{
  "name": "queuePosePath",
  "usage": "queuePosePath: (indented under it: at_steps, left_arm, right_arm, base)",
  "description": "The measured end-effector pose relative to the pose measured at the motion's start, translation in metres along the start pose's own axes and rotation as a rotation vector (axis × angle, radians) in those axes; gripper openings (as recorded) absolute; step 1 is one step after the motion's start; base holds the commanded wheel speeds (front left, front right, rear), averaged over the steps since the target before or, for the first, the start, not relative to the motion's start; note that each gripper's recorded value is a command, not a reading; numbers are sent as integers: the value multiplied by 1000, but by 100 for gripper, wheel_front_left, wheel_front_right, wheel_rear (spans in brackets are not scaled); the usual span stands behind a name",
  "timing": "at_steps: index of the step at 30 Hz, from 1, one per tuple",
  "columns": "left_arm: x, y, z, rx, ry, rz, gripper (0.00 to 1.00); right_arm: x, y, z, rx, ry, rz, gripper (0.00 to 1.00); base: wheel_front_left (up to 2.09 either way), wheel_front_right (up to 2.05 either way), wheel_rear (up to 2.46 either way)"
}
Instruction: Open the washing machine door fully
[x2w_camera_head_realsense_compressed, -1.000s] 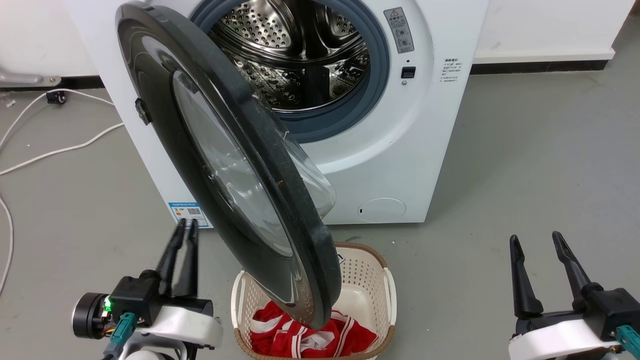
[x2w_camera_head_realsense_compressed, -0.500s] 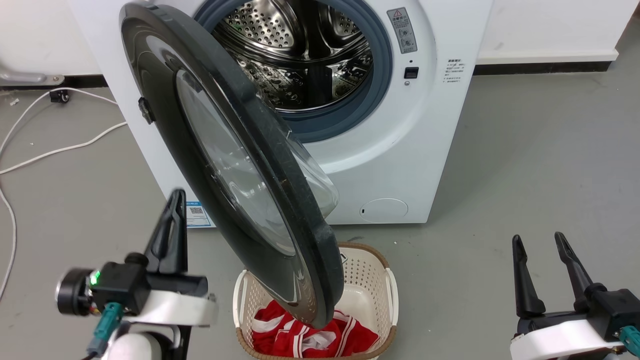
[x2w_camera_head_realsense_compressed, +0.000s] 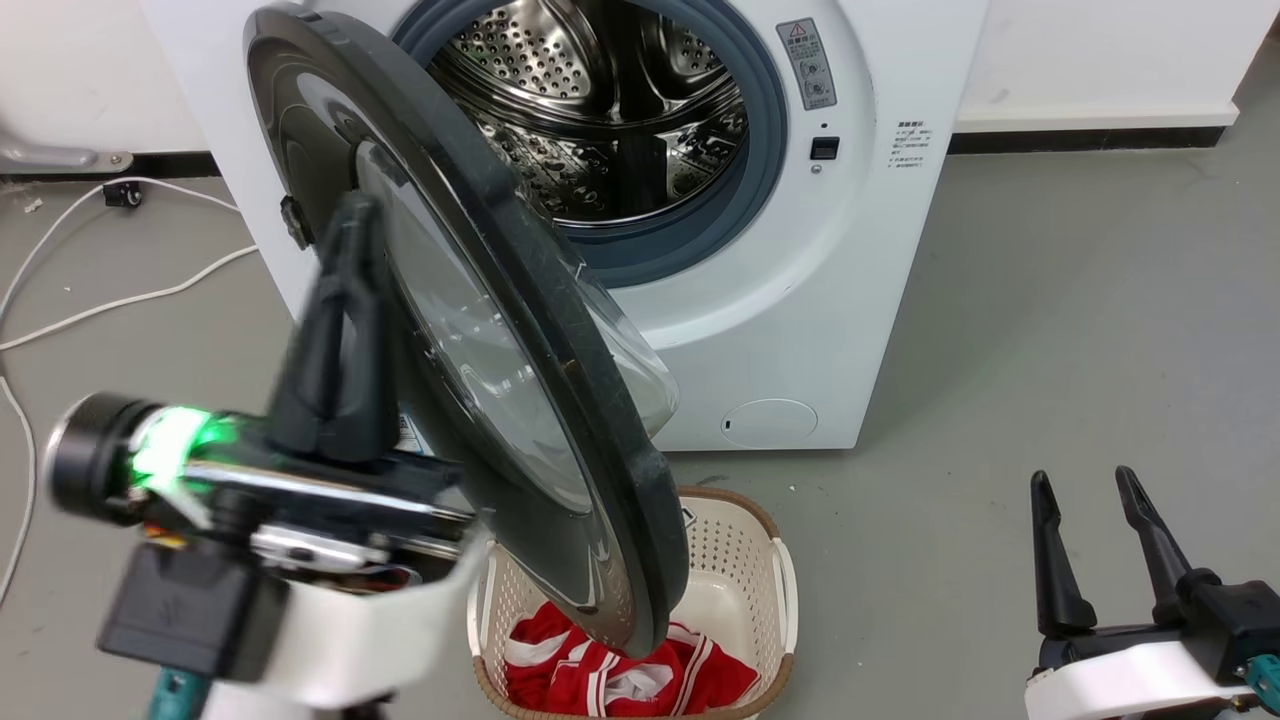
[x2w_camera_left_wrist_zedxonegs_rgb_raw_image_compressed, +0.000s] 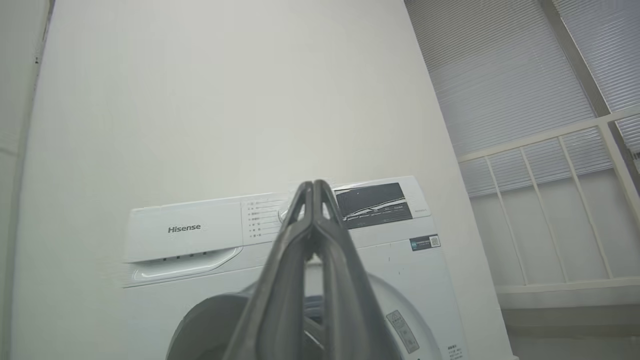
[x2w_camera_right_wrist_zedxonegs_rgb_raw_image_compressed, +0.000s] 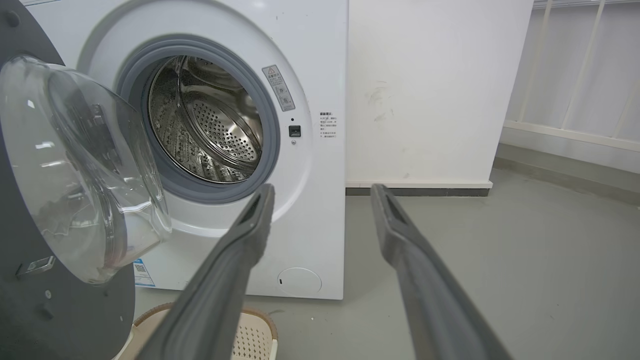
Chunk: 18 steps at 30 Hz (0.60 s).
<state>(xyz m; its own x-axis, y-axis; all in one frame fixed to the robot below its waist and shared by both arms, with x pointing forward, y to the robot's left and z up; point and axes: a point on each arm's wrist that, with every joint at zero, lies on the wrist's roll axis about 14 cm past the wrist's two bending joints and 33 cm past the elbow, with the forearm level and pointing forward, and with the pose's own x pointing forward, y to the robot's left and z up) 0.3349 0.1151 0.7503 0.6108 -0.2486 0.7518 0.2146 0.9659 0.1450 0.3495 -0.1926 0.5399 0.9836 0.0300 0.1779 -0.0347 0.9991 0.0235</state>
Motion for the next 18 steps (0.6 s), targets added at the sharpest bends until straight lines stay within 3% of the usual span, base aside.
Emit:
queuePosePath:
  at_steps: [5,10,18]
  left_arm:
    - [10,-46,22,-104,-81,-139,0]
    - [1,-103,25,-261,-61,-322,0]
    - [-42,-159,-12,-435,192,-485,0]
  right_arm:
    - [0,-2,-1,0,4,-6,100]
    - [-2,-4,-1,1,8,-12,100]
    - [-4,-4,-6,14,27,-14,100]
  base:
    - [0,0,0]
    - [0,0,0]
    - [0,0,0]
